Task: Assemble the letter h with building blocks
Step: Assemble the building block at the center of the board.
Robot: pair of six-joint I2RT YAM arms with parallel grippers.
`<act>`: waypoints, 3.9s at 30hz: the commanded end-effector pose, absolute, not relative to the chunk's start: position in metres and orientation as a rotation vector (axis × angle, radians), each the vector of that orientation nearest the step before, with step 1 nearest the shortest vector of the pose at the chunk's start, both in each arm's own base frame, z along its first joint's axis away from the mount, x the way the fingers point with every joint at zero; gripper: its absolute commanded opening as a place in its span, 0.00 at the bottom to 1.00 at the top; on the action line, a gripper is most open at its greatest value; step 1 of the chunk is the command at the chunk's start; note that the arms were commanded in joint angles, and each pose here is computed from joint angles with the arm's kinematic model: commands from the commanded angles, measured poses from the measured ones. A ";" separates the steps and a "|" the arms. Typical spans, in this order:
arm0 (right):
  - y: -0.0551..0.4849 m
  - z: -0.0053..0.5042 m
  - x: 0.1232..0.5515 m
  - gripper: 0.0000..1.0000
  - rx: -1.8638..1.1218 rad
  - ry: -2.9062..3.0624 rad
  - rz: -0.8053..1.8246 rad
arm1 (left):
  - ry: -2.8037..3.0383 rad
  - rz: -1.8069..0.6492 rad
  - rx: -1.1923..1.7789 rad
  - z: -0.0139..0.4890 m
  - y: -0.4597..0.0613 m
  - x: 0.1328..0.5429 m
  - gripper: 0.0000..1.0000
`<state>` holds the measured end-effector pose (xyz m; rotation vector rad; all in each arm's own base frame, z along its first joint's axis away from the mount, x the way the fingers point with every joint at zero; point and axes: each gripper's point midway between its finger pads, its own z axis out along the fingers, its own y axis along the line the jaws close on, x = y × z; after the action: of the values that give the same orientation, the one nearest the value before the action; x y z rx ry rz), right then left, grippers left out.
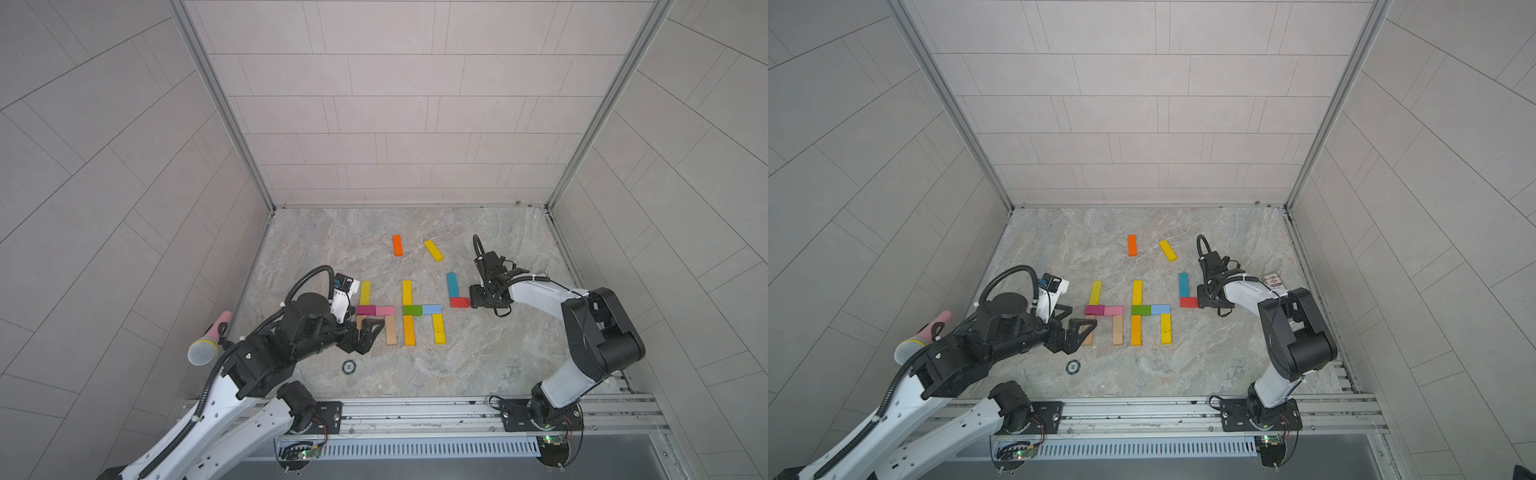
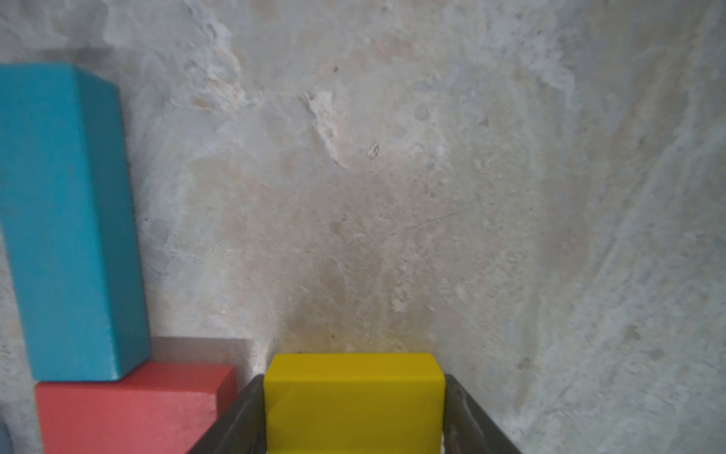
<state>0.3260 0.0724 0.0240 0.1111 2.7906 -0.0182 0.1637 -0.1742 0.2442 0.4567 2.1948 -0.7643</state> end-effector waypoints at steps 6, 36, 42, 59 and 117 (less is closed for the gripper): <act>0.065 0.030 0.326 0.75 0.143 2.768 -0.046 | 2.184 -0.762 0.461 0.243 -0.175 0.166 1.00; 0.062 0.043 0.325 0.84 0.554 2.604 0.418 | 2.189 -0.758 0.459 0.242 -0.175 0.168 1.00; 0.071 0.041 0.332 0.83 0.516 2.610 0.478 | 2.191 -0.760 0.461 0.241 -0.175 0.168 1.00; 0.076 0.035 0.333 0.82 0.486 2.632 0.496 | 2.191 -0.762 0.461 0.241 -0.176 0.168 1.00; 0.085 0.034 0.323 0.82 0.560 2.619 0.488 | 2.192 -0.758 0.453 0.241 -0.174 0.169 1.00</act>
<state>0.3333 0.0878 0.0376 0.5311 2.5975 0.5122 0.1663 -0.1735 0.2399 0.4459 2.2118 -0.7597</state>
